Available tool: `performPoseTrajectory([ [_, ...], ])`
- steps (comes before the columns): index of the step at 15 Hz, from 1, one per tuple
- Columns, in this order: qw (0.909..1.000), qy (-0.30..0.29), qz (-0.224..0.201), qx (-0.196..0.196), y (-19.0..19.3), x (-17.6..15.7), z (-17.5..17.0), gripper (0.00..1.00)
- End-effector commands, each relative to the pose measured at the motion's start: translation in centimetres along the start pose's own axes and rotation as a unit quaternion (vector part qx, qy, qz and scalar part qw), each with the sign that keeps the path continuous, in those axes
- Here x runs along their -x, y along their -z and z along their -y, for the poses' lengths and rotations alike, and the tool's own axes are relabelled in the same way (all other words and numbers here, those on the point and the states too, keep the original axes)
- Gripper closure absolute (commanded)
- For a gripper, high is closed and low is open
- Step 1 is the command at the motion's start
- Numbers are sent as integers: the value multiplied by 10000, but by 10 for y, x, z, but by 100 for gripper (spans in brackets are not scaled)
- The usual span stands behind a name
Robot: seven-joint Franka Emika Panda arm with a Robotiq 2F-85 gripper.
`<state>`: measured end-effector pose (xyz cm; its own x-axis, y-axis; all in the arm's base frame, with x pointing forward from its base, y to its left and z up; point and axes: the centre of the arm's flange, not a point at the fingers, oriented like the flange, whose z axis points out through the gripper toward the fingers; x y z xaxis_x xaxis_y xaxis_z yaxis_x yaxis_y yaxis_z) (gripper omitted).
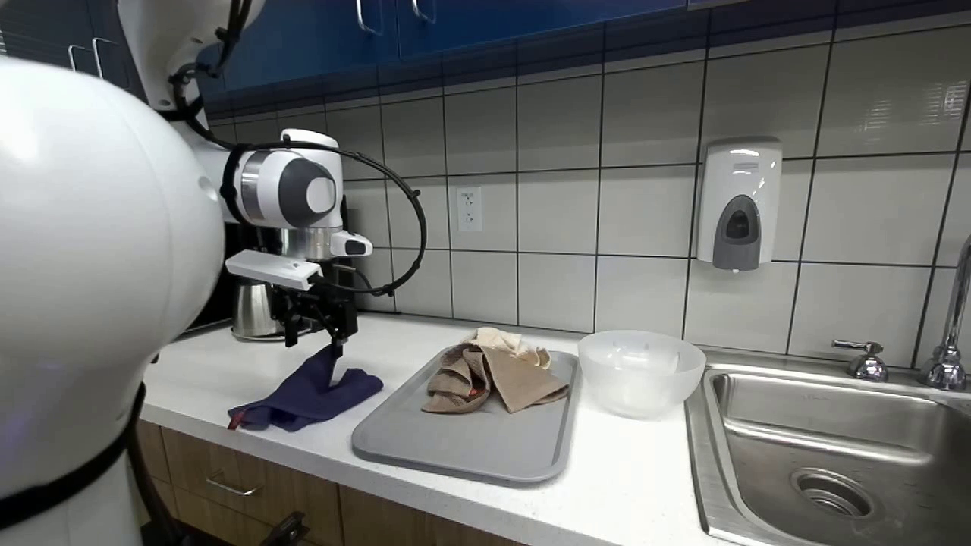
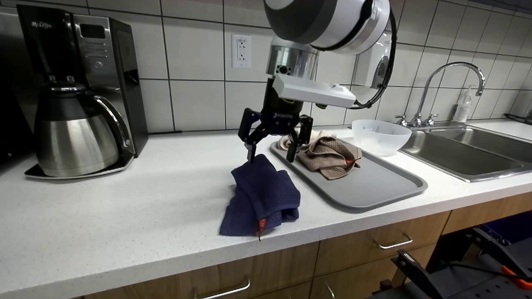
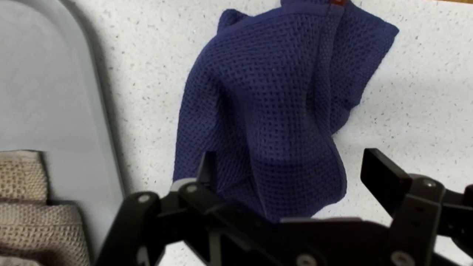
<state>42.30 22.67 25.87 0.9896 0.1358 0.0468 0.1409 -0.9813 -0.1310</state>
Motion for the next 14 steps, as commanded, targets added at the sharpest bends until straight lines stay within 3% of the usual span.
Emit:
performPoseTrajectory([
  [1, 9998, -111, -167, 19, 26, 3, -9, 0],
  [14, 9974, -480, -536, 52, 61, -6, -70, 0],
])
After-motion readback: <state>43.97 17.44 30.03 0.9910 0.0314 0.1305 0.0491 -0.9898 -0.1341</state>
